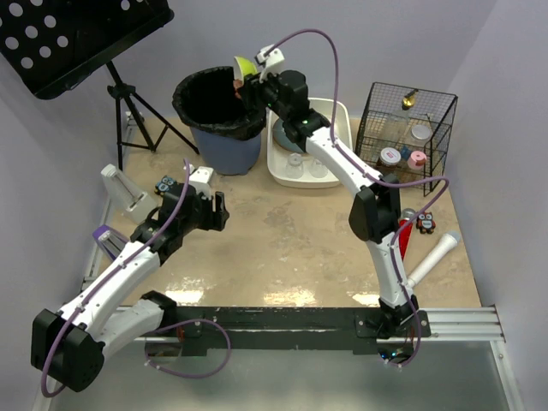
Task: Clear the kitchen counter
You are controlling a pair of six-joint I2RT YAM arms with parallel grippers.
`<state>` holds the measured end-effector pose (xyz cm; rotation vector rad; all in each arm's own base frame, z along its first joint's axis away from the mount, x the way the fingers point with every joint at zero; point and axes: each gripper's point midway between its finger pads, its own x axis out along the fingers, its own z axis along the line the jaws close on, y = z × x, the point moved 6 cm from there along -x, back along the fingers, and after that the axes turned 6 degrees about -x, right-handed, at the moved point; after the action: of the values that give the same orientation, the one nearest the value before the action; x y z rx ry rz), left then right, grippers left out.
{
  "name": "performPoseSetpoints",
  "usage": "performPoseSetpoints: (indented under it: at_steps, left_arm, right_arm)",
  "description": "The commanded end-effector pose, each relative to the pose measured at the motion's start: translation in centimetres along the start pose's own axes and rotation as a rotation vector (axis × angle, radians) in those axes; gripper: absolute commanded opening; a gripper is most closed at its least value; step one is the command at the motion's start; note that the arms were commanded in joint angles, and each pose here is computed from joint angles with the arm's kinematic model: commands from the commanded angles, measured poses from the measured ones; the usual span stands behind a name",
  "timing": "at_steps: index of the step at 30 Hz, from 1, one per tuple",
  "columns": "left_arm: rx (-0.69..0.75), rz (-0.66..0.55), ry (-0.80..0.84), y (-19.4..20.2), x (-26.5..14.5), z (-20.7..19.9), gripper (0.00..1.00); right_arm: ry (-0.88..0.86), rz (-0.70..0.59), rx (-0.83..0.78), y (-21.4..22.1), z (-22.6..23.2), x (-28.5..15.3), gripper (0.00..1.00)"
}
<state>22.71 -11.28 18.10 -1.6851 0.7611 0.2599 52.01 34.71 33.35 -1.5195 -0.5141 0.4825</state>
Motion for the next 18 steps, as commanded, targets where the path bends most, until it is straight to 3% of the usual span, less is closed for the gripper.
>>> performPoseSetpoints:
  at_steps: [1, 5, 18]
  left_arm:
    - [0.016, -0.014, 0.007, -0.6, 0.2, -0.1, 0.68]
    - [0.011, -0.017, 0.009, -0.6, 0.2, -0.1, 0.69]
    - [0.012, -0.041, 0.016, -0.9, 0.0, -0.2, 0.69]
  right_arm:
    - [0.114, -0.203, -0.325, -8.1, 1.2, -2.5, 0.00]
    - [0.171, -0.213, -0.433, -8.6, 1.7, -3.1, 0.00]
    - [0.211, -0.323, -0.306, -11.1, 1.6, -5.7, 0.00]
